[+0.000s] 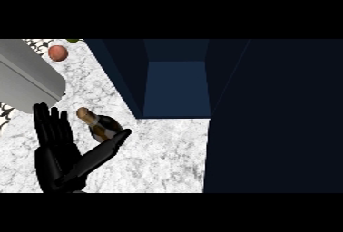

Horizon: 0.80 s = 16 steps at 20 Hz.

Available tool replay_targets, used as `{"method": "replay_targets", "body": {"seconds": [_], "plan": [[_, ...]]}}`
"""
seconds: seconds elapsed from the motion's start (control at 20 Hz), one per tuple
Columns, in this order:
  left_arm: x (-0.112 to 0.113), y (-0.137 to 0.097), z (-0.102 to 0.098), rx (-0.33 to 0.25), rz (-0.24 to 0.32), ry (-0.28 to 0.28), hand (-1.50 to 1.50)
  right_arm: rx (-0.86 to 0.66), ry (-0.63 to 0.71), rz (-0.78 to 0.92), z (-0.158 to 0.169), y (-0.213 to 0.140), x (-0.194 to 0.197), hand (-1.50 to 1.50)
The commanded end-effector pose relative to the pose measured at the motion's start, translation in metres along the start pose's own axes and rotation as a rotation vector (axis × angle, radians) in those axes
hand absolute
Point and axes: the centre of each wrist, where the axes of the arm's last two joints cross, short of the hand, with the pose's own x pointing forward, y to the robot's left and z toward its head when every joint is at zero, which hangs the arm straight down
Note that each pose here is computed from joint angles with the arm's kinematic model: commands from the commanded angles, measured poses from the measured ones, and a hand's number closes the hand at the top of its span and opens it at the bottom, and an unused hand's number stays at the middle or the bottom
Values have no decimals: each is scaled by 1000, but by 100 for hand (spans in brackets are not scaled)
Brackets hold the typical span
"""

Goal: Pick up the wine, place it into the cabinet and close the cabinet

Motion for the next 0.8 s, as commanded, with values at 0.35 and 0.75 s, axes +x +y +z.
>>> {"method": "replay_targets", "body": {"seconds": [0.35,0.75], "plan": [[-46,36,-11,21,13,15,-150,38,-76,-43,22,2,32,-150],[-76,49,-31,-32,9,35,-150,32,-62,-31,24,2,30,-150]]}}
